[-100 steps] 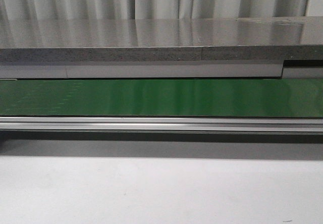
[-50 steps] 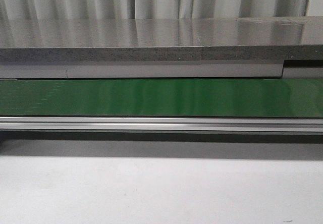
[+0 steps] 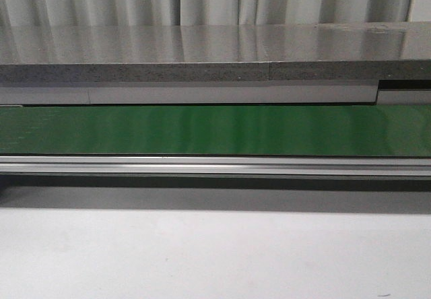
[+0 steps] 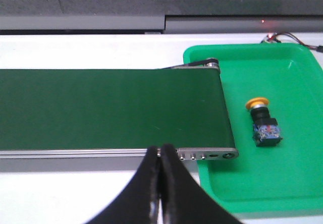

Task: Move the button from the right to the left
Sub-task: 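Move the right gripper down over the yellow push button in the green tray, then grasp the yellow push button with the right gripper and lift it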

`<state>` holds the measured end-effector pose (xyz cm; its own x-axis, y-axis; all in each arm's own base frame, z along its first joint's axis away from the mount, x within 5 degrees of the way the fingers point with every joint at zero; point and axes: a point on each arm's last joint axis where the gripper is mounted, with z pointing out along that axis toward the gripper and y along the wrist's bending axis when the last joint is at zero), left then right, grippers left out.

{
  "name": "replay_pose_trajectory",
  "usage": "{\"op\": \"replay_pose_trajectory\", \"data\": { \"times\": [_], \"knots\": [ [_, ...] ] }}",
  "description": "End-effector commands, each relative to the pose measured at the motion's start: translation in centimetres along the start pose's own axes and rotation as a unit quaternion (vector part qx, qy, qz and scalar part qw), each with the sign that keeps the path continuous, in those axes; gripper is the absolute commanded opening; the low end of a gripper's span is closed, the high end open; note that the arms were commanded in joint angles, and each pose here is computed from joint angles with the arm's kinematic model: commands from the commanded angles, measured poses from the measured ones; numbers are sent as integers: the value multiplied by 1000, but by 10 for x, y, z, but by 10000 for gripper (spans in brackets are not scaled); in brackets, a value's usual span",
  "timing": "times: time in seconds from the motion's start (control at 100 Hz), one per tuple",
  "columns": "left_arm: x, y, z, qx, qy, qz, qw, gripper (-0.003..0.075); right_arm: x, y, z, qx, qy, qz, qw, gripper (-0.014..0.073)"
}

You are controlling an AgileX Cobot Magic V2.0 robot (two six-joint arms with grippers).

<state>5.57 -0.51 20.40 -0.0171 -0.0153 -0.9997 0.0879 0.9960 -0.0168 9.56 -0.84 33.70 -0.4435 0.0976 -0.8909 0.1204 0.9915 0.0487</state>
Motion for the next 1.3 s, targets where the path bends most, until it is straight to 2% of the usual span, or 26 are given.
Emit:
{"op": "replay_pose_trajectory", "data": {
  "times": [0.0,0.18,0.46,0.67,0.74,0.8,0.87,0.88,0.93,0.95,0.96,1.16,1.29],
  "knots": [
    [7,0,0,-1,-31,-10,999,-20,-27,-2,8,21,-9,2,1000,-66],
    [7,0,0,-1,-31,-10,999,-20,-49,-14,28,81,20,4,996,-66],
    [7,0,0,-1,-31,-10,999,-20,-69,-54,53,170,53,80,981,-66],
    [7,0,0,-1,-31,-10,999,-20,-70,-77,80,168,116,86,975,-46],
    [7,0,0,-1,-31,-10,999,-20,-68,-84,91,159,147,74,973,27],
    [7,0,0,-1,-31,-10,999,-20,-65,-90,100,154,171,66,971,156],
    [7,0,0,-1,-31,-10,999,-20,-61,-98,114,152,197,62,967,391],
    [7,0,0,-1,-31,-10,999,-20,-61,-98,113,151,196,62,967,391],
    [7,0,0,-1,-31,-10,999,-20,-58,-105,122,154,206,70,964,570],
    [7,0,0,-1,-31,-10,999,-20,-56,-108,127,154,215,74,962,609],
    [7,0,0,-1,-31,-10,999,-20,-56,-109,127,155,216,74,961,662],
    [7,0,0,-1,-31,-10,999,-20,-39,-129,159,158,261,83,949,623],
    [7,0,0,-1,-31,-10,999,-20,-35,-138,180,160,244,70,954,623]
  ]
}}
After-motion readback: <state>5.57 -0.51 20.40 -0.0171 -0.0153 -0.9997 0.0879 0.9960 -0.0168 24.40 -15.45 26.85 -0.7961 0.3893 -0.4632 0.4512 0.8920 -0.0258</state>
